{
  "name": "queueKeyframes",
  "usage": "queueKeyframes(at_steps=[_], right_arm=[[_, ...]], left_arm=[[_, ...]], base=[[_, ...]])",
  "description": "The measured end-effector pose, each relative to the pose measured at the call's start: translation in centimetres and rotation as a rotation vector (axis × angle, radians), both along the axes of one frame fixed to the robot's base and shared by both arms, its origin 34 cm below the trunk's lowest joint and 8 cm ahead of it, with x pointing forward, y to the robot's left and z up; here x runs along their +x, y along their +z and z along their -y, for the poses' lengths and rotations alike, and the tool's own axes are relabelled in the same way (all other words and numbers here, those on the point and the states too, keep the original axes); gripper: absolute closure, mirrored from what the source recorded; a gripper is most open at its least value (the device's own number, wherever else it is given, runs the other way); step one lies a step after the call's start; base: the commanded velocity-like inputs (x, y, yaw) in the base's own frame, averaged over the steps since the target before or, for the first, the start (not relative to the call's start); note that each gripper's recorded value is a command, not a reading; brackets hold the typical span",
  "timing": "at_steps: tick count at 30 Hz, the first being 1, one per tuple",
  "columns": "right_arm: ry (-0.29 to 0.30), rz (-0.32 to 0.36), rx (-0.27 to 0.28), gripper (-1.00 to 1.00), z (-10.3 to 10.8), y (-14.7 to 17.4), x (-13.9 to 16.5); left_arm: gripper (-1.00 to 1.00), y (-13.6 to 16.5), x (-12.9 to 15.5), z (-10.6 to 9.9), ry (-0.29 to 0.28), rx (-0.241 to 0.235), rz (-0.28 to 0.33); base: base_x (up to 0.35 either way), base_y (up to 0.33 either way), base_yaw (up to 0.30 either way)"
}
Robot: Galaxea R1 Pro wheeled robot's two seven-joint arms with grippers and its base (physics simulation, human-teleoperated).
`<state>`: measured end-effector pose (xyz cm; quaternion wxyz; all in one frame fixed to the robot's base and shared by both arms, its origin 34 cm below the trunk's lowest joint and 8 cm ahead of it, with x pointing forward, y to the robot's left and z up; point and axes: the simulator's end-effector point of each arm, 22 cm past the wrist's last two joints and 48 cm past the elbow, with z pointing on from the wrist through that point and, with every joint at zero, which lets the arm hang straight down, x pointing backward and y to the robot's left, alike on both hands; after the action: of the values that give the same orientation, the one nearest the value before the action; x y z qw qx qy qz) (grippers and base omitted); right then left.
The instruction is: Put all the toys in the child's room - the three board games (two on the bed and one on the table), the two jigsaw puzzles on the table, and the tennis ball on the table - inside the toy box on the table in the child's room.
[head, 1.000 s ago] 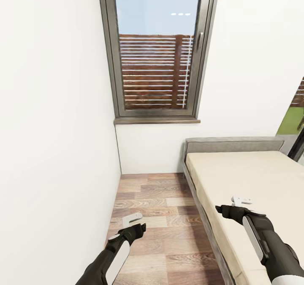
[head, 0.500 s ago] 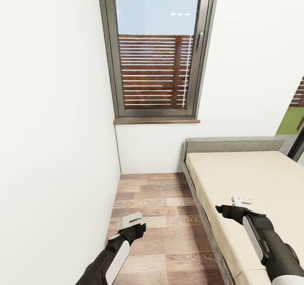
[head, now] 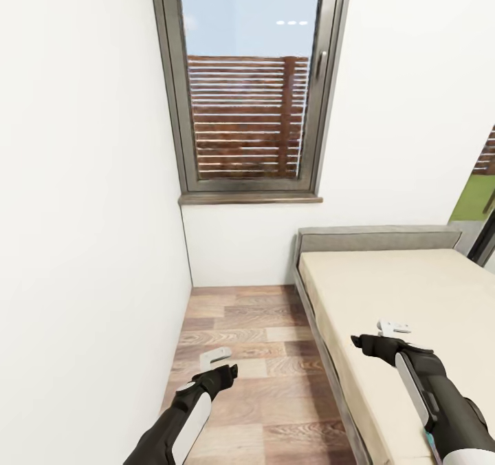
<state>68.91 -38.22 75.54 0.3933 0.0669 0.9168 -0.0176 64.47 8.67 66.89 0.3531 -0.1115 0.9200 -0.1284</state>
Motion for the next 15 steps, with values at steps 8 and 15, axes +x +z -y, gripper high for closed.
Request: queueKeyframes(at_steps=[8,15], right_arm=[[0.0,0.0,0.0,-1.0,-0.01,-0.03,0.01],[0.0,0.0,0.0,-1.0,0.0,-0.02,0.02]], left_arm=[[-1.0,-0.04,-0.01,0.02,0.0,0.0,-0.001],[-1.0,-0.02,0.01,0.03,-0.001,-0.001,0.0]], base=[[0.099,-0.081,0.0],[0.035,-0.028,0.0]])
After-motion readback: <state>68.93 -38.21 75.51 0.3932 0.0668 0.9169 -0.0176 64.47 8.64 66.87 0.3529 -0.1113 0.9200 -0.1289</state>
